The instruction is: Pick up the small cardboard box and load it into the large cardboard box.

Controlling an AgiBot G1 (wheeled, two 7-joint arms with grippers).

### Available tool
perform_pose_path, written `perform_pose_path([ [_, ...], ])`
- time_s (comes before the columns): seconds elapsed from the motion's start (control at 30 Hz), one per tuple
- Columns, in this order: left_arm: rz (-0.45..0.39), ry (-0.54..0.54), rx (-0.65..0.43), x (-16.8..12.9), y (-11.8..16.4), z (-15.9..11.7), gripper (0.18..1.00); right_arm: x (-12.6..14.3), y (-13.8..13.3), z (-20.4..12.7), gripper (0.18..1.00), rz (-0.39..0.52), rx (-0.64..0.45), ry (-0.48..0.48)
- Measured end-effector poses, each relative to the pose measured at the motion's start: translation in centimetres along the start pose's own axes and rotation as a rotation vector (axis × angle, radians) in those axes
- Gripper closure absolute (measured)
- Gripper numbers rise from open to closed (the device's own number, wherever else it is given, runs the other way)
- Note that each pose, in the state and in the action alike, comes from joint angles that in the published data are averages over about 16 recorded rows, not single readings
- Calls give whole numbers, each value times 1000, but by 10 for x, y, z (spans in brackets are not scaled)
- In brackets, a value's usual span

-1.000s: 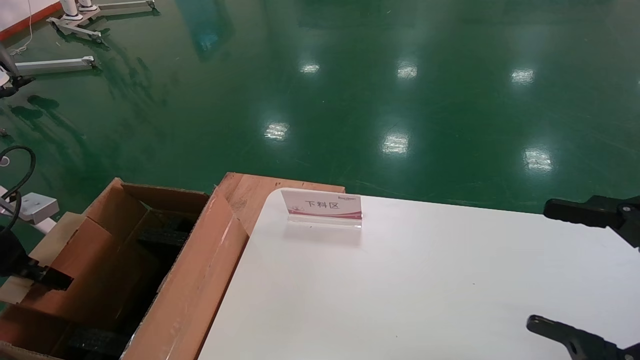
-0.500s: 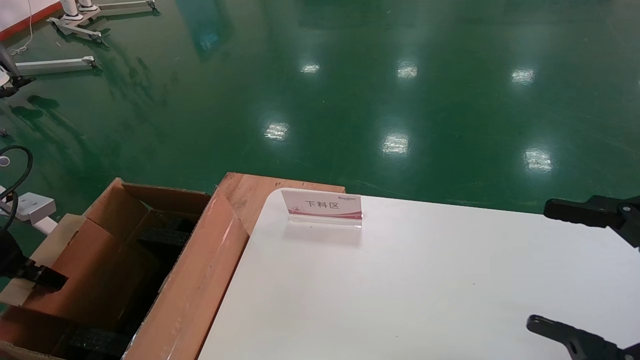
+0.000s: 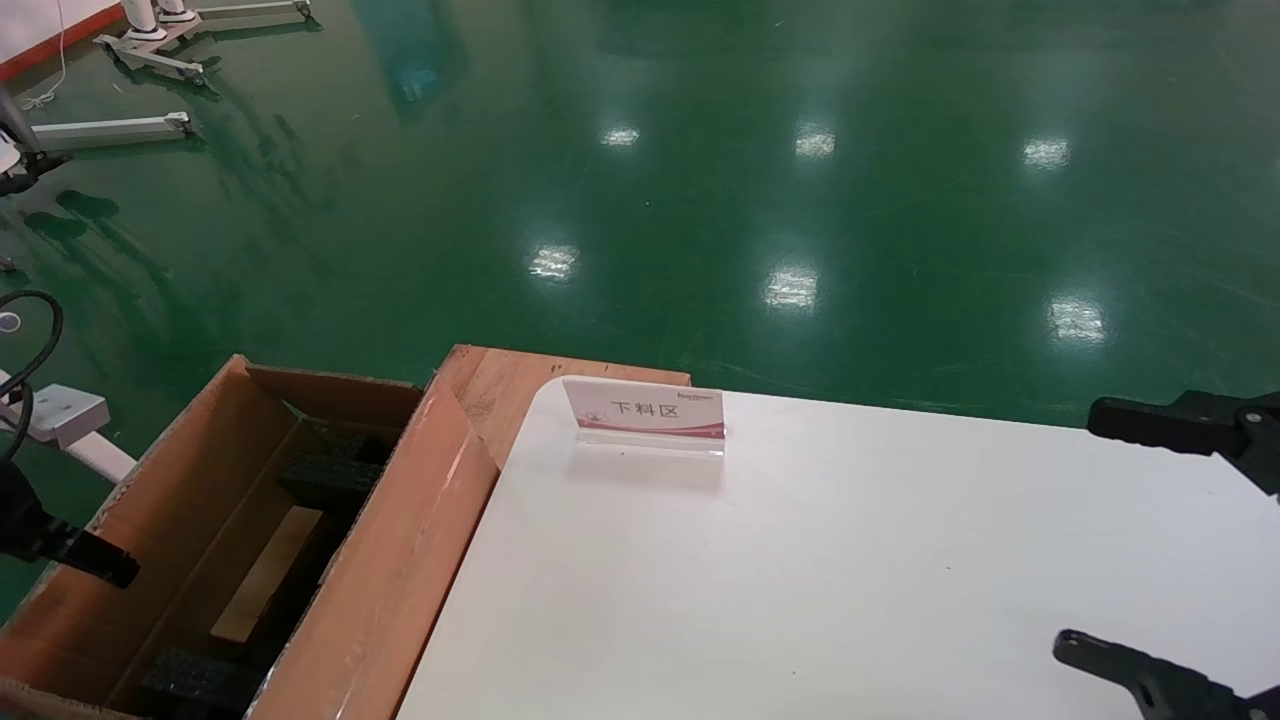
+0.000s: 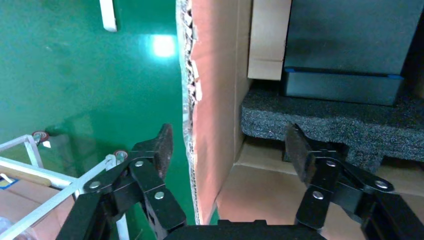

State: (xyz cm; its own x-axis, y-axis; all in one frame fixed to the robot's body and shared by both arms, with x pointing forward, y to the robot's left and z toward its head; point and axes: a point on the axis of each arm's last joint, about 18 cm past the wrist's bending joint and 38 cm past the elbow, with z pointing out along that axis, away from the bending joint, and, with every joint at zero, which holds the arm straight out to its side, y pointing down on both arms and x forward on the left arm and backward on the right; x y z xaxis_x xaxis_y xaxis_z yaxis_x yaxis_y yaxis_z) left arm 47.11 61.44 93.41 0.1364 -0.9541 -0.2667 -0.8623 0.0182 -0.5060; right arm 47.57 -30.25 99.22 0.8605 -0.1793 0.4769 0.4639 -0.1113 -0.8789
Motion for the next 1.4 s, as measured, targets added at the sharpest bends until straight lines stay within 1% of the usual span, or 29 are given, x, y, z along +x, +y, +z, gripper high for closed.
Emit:
perform_pose_path([
  [0.2,59,61,114,12,-13,-20,327,0,0,0,178,0,0,0],
  [0.43,151,204,341,39,-25,-60,235,0,0,0,178,0,0,0],
  [0.57,202,281,474,54,-27,-85,211,0,0,0,178,0,0,0],
  [0.77,258,355,623,68,-28,-113,189,0,0,0,178,0,0,0],
  [0.9,296,379,680,74,-30,-126,185,0,0,0,178,0,0,0],
  [1.1,375,405,716,86,-37,-140,184,0,0,0,178,0,0,1],
  [1.4,562,474,754,122,-55,-155,184,0,0,0,178,0,0,1],
])
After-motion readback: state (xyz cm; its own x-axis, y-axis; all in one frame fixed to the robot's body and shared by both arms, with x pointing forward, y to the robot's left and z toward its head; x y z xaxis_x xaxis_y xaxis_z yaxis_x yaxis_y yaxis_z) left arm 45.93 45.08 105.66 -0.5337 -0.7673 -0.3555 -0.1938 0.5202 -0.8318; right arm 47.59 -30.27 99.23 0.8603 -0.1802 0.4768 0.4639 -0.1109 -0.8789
